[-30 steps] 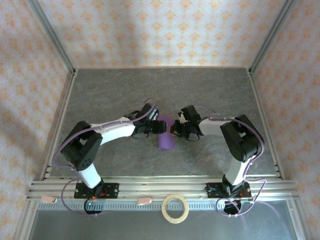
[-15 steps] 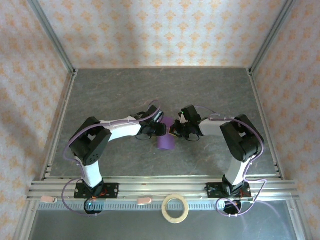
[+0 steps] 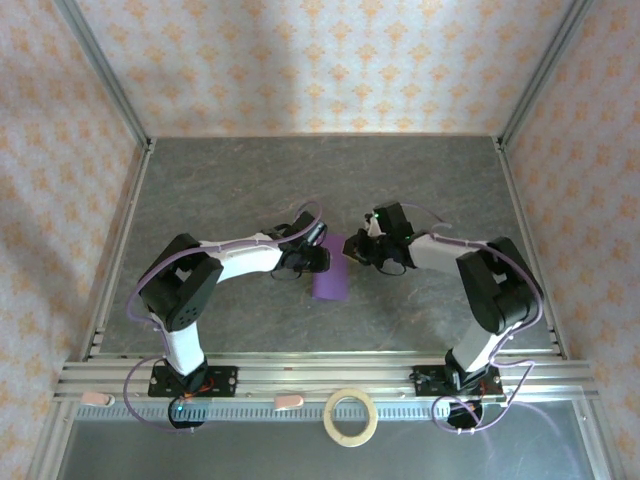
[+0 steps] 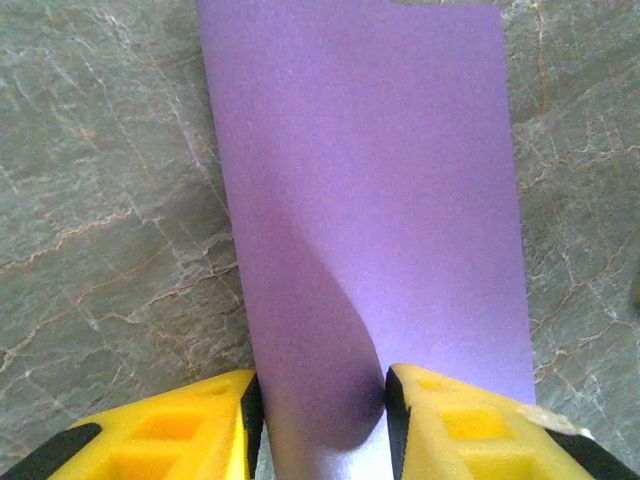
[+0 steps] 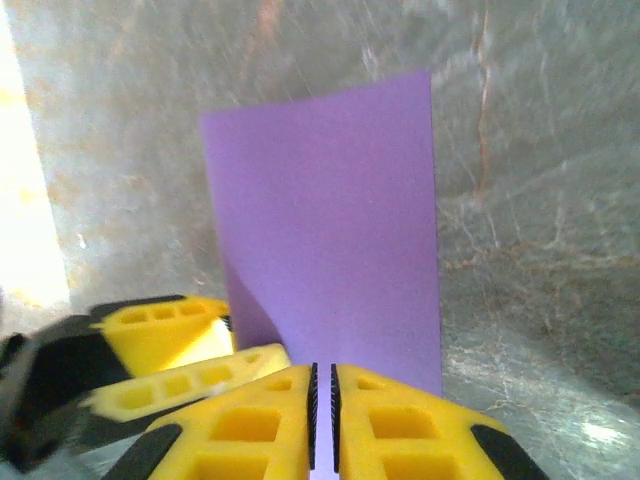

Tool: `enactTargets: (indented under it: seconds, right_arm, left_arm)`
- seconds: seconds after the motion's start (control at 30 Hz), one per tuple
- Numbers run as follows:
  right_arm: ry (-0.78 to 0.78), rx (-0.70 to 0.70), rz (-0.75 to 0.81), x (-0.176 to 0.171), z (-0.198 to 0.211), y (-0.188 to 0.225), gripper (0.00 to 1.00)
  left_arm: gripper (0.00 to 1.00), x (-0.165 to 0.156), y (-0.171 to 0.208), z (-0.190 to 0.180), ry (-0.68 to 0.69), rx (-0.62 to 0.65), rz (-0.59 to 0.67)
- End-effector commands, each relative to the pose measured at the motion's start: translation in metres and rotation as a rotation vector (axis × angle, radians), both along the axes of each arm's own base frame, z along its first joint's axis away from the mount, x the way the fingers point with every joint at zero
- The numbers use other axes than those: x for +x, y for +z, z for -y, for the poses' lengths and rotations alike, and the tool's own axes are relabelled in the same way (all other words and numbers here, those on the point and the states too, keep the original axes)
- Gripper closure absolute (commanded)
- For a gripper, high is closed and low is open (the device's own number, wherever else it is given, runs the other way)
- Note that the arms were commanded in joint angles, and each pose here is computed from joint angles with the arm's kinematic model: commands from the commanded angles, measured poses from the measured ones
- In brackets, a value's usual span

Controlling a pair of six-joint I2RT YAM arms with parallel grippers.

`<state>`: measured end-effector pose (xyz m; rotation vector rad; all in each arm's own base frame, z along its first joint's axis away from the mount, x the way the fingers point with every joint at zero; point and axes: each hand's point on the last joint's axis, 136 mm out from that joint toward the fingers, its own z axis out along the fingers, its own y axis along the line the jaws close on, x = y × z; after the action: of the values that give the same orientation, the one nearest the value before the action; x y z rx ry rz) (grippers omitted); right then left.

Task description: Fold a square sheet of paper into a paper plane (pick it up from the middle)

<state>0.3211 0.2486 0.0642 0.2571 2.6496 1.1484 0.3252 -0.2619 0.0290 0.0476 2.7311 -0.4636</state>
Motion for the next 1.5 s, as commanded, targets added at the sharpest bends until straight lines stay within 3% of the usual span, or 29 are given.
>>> enactTargets:
  seconds: [0.0,0.4,0.93,1.47]
  right_arm:
    - [-0.056,0.002,0.007,0.001,0.017,0.002,0.86]
    - [-0.108,0.01,-0.015,-0.005,0.042,-0.011,0.86]
    - [-0.102,0.027,-0.021,-0.007,0.043,-0.012,0.86]
    - [-0.095,0.045,-0.022,-0.006,0.04,-0.009,0.86]
  left_arm:
    - [0.6,-0.003,-0.005,-0.008,-0.012,0.054,0.001]
    - [0.6,-0.001,0.0,-0.005,-0.042,-0.007,0.004]
    - [0.6,-0.001,-0.003,-0.015,-0.049,-0.119,-0.014]
    - [0.62,-0.005,-0.017,-0.028,-0.048,-0.149,-0.047]
